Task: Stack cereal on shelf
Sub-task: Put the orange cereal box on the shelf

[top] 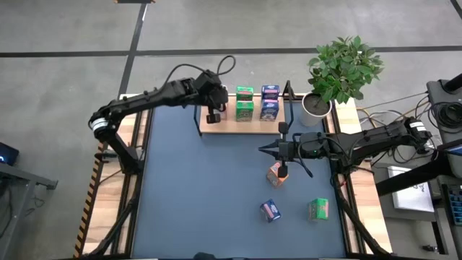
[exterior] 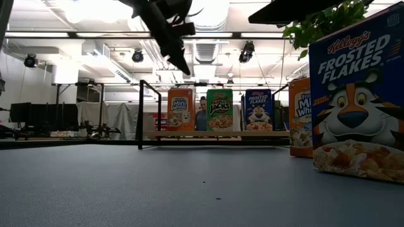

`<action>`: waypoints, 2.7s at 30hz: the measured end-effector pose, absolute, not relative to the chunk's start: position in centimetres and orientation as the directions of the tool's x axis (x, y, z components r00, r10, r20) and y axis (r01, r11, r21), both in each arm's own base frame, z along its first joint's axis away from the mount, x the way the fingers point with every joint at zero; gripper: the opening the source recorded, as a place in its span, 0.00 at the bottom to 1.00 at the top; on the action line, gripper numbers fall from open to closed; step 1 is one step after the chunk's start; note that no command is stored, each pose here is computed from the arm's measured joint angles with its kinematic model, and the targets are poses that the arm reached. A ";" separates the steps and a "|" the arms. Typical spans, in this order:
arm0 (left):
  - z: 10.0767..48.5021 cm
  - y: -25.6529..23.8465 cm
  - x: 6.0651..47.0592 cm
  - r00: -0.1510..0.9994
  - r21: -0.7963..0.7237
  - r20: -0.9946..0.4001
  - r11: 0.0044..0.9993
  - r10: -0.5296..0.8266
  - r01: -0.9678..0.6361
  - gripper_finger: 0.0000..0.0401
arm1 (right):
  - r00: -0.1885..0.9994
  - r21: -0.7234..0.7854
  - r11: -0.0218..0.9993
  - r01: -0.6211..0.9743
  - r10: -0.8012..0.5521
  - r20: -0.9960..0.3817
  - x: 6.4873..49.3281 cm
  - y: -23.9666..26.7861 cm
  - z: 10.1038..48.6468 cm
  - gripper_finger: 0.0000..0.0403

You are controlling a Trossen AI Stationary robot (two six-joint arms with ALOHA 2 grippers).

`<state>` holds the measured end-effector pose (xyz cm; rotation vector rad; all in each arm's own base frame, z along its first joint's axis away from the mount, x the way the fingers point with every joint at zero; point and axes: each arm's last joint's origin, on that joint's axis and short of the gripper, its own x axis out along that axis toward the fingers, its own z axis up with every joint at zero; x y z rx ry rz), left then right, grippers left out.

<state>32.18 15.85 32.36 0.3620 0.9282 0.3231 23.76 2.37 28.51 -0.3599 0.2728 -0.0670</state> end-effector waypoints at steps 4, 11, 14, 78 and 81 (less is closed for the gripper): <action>32.0 15.7 32.0 0.572 0.314 -0.755 0.942 0.322 -0.116 0.00 | 0.962 -0.338 0.941 0.023 -0.113 -0.250 23.8 2.4 28.5 0.02; 33.5 11.5 31.8 0.616 0.237 -0.753 0.969 0.231 -0.072 0.00 | 0.962 -0.169 0.984 0.062 -0.104 -0.251 23.8 2.6 28.6 0.02; 34.7 8.8 31.5 0.664 0.227 -0.723 0.973 0.193 -0.036 0.00 | 0.957 -0.098 0.994 0.046 -0.072 -0.282 23.7 3.4 28.2 0.02; 33.3 -2.8 24.2 0.868 0.246 -0.493 0.966 0.059 0.075 0.00 | 0.024 -0.053 0.747 0.663 -0.092 -0.995 29.5 7.5 24.0 0.56; 33.2 -2.7 24.1 0.867 0.242 -0.494 0.967 0.059 0.072 0.00 | 0.027 -0.050 0.746 0.664 -0.090 -0.996 29.5 7.5 24.0 0.47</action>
